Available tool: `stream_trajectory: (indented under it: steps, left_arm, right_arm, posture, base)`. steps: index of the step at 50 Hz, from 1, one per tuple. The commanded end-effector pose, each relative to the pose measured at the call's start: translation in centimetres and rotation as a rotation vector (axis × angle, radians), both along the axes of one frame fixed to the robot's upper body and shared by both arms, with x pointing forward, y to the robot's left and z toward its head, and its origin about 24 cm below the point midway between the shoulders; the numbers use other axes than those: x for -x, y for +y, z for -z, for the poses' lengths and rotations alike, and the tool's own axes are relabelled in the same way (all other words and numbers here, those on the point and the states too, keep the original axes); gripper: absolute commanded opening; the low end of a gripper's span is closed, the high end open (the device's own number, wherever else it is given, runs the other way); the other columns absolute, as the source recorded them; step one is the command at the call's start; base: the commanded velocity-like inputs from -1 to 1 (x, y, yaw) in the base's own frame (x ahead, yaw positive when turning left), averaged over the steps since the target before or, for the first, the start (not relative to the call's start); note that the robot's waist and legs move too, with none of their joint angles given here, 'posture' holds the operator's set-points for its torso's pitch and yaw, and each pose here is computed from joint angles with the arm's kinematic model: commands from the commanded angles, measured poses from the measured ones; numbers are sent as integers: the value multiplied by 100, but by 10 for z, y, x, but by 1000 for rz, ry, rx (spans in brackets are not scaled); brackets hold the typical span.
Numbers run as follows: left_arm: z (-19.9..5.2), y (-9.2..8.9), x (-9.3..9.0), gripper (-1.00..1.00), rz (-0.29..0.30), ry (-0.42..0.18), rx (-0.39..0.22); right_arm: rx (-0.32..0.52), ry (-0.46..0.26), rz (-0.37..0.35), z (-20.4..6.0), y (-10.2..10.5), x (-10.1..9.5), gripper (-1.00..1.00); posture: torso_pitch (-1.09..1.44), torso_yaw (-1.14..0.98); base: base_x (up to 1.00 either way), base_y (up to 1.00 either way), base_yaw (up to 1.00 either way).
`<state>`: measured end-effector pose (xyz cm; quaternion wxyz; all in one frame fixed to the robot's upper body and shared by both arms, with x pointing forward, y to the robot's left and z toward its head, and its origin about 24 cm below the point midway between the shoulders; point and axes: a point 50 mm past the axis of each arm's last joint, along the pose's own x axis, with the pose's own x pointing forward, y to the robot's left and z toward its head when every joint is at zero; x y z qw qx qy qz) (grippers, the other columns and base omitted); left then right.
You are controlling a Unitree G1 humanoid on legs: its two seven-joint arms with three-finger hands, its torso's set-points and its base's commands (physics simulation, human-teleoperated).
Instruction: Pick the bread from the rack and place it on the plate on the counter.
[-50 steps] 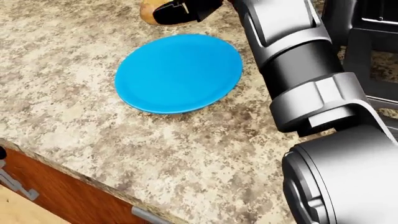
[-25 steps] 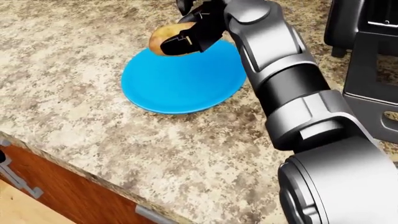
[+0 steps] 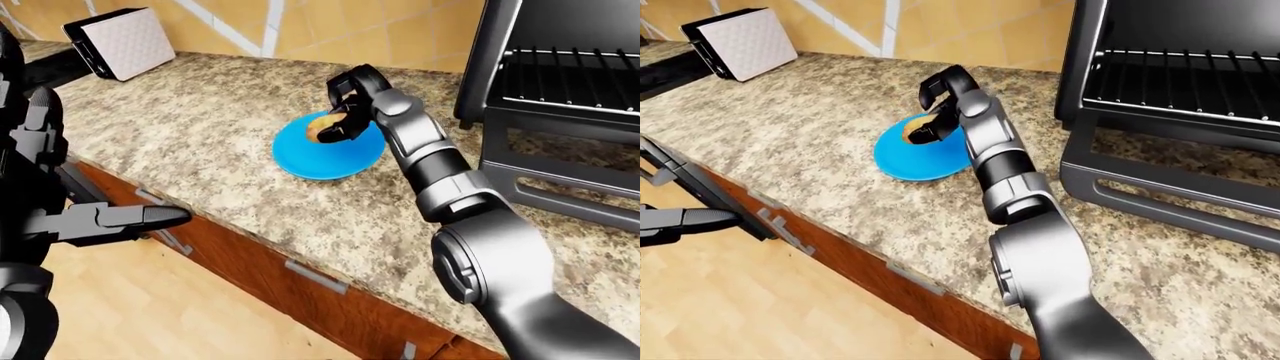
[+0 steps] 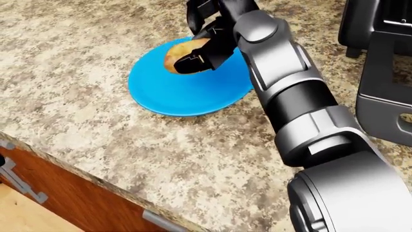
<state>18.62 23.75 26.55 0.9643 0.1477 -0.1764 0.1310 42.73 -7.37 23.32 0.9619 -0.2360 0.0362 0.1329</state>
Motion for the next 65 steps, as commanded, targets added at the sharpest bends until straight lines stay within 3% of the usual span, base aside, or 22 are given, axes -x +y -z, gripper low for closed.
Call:
stream_trajectory:
  steps: [1,16,23,29,33,42,45,46,48,49,63,64,65]
  left_arm:
    - [-9,0,4,100,-14,-59,-23]
    - [-7,0,2,100,-19,-52,-22]
    - [-7,1,4,100,-22,-52,-24]
    - [-6,2,4,100,-23,-50,-26]
    - [-6,3,6,100,-27,-50,-25]
    - [-6,4,7,100,-29,-52,-25]
    - [-6,3,7,100,-26,-52,-25]
    - [-7,3,7,100,-27,-52,-25]
    - [-8,2,6,100,-25,-53,-26]
    - [-8,2,6,100,-25,-53,-26]
    - [-8,1,5,100,-24,-53,-26]
    - [-8,1,4,100,-28,-52,-27]
    - [-8,1,4,100,-25,-51,-28]
  right_arm:
    - [1,-139,-24,-33,6,2,-99]
    - [42,-187,-29,-31,8,3,-81]
    - [48,-186,-26,-27,7,3,-56]
    - [54,-183,-23,-19,8,1,-54]
    - [55,-188,-29,-17,10,1,-36]
    - [66,-201,-42,-18,12,2,-19]
    - [64,-201,-50,-20,13,3,4]
    - [65,-201,-51,-20,13,3,33]
    - [68,-201,-56,-21,13,4,58]
    - [65,-200,-56,-22,13,4,100]
    - [37,-223,-64,-32,17,4,100]
    - [-46,-268,-68,-59,19,11,100]
    - [-55,-274,-70,-63,18,14,100]
  posture:
    - [0,66]
    - [0,66]
    - [0,66]
    - [0,66]
    - [0,66]
    - [0,66]
    - [0,66]
    - [0,66]
    - [0,66]
    - [0,66]
    - [0,66]
    - [0,66]
    - [0,66]
  base:
    - [0,0,0]
    - [0,0,0]
    - [0,0,0]
    - [0,0,0]
    - [0,0,0]
    - [0,0,0]
    - [0,0,0]
    - [0,0,0]
    - [0,0,0]
    - [0,0,0]
    - [0,0,0]
    - [0,0,0]
    - [0,0,0]
